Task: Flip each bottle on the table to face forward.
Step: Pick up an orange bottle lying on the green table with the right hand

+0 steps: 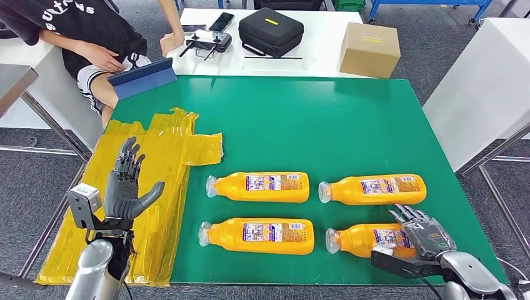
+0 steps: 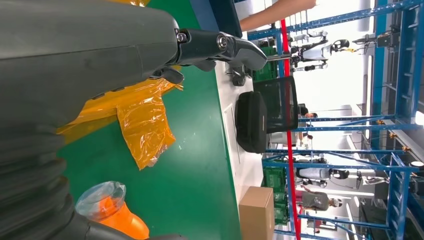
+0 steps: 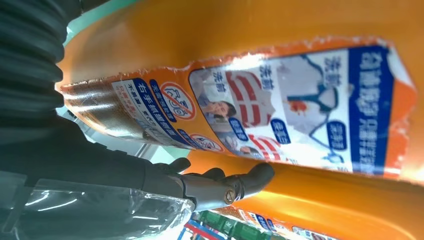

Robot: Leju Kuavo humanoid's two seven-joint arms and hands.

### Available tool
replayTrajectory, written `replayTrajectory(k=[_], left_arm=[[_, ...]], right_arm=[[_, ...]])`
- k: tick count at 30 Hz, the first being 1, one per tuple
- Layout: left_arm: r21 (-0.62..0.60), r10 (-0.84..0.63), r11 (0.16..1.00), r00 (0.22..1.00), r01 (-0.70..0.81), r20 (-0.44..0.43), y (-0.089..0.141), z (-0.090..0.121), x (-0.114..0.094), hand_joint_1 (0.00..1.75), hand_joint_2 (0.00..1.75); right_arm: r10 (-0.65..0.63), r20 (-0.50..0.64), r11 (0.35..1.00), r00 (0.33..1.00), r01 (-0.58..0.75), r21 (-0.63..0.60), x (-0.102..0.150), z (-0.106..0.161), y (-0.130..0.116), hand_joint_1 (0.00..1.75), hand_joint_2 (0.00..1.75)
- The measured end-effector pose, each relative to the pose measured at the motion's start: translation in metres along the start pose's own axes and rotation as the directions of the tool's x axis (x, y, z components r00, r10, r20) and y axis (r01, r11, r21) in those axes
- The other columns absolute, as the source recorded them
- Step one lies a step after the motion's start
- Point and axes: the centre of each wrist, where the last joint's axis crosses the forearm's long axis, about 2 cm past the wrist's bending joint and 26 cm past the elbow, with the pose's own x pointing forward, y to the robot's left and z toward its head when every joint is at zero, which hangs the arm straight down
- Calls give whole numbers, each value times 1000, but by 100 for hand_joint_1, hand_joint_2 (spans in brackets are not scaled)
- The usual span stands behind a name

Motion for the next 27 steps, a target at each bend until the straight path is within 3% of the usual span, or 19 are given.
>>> replayTrajectory(k=[3, 7, 8, 12, 20, 27], left_arm=[[0, 0, 1000, 1000, 0, -1, 0, 0, 0, 0, 175], [1, 0, 1000, 1000, 0, -2, 0, 0, 0, 0, 175], [2, 0, 1000, 1000, 0, -3, 0, 1, 0, 0, 175], [4, 1, 1000, 1000, -1, -7, 0, 2, -1, 0, 175], [8, 1, 1000, 1000, -1, -12, 0, 4, -2, 0, 175], [9, 1, 1000, 1000, 0, -11, 0, 3, -2, 0, 175]], right_arm=[[-8, -1, 1000, 1000, 8, 0, 1, -2, 1, 7, 175], [-16, -2, 1000, 1000, 16, 3, 3, -3, 3, 72, 175], [-16, -3, 1000, 1000, 16, 5, 3, -3, 3, 76, 175], [-17, -10, 1000, 1000, 17, 25, 5, -3, 6, 134, 175], [-21, -11, 999, 1000, 21, 36, 6, -4, 8, 158, 175], [-22, -11, 999, 1000, 22, 36, 7, -5, 7, 157, 175]])
